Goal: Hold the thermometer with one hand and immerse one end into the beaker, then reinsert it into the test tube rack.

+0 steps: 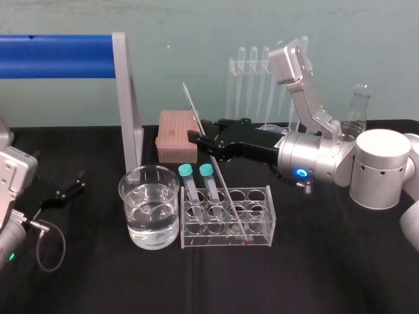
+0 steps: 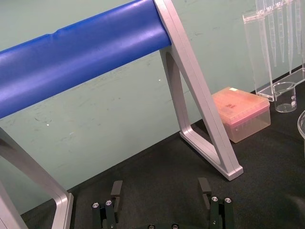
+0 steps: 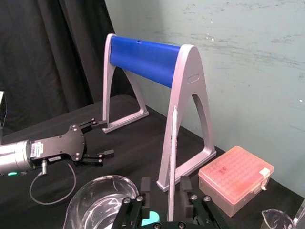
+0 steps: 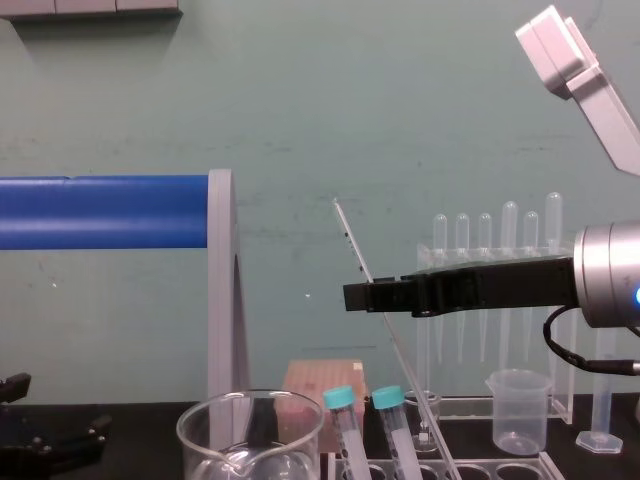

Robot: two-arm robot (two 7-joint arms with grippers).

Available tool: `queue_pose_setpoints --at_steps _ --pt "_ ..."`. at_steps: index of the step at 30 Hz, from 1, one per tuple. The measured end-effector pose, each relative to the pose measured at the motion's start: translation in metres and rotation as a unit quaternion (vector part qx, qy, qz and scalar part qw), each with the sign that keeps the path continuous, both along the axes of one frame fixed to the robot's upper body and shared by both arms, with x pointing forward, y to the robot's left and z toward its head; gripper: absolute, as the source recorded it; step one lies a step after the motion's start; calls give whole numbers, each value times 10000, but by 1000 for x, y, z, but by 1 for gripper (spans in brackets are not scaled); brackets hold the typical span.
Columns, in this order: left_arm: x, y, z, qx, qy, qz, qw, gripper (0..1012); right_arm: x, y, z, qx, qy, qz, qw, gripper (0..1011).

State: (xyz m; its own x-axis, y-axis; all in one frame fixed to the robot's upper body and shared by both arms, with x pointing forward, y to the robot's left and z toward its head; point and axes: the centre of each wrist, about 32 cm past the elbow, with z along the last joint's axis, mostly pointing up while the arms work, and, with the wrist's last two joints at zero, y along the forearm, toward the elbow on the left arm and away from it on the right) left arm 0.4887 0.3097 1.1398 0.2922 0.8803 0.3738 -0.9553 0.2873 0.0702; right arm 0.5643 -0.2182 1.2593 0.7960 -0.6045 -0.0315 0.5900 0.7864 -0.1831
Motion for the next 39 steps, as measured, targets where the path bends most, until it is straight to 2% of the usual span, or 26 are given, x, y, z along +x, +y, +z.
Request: queue_pose_setpoints --at_steps 1,2,3,7,9,10,13,22,26,31,32,33,34,37,39 --pt "0 0 0 0 0 0 10000 1008 0 0 0 0 0 0 10000 418" --pt "0 0 0 0 0 0 10000 1008 0 0 0 2 1 -1 10000 349" --pt "0 0 0 0 0 0 10000 1008 0 0 0 2 1 -1 10000 349" --pt "0 0 0 0 0 0 10000 1008 0 0 0 4 1 -1 10000 205" --pt "0 0 0 0 0 0 10000 1008 0 0 0 4 1 -1 10000 169" --pt "0 0 0 0 0 0 10000 1008 0 0 0 5 1 -1 10000 112" --pt "0 0 0 -1 0 0 10000 1008 0 0 0 5 2 -1 10000 52" --pt "0 0 0 0 0 0 10000 1008 -1 0 -1 18 -3 -1 10000 52" --pt "0 0 0 0 0 0 10000 1008 -4 -1 -3 160 -80 0 9998 52" --pt "0 0 0 0 0 0 10000 1008 -11 -4 -5 579 -367 10 9976 52" --pt "0 0 0 0 0 0 10000 1008 -14 -6 -5 697 -511 20 9963 52" --pt "0 0 0 0 0 0 10000 1008 -14 -6 -5 697 -511 20 9963 52" --pt "0 0 0 0 0 0 10000 1008 -16 -8 -5 800 -682 39 9945 52" --pt "0 0 0 0 0 0 10000 1008 -19 -10 -3 907 -948 70 9913 52" --pt "0 0 0 0 0 0 10000 1008 -23 -14 4 1036 -1403 157 9846 52"
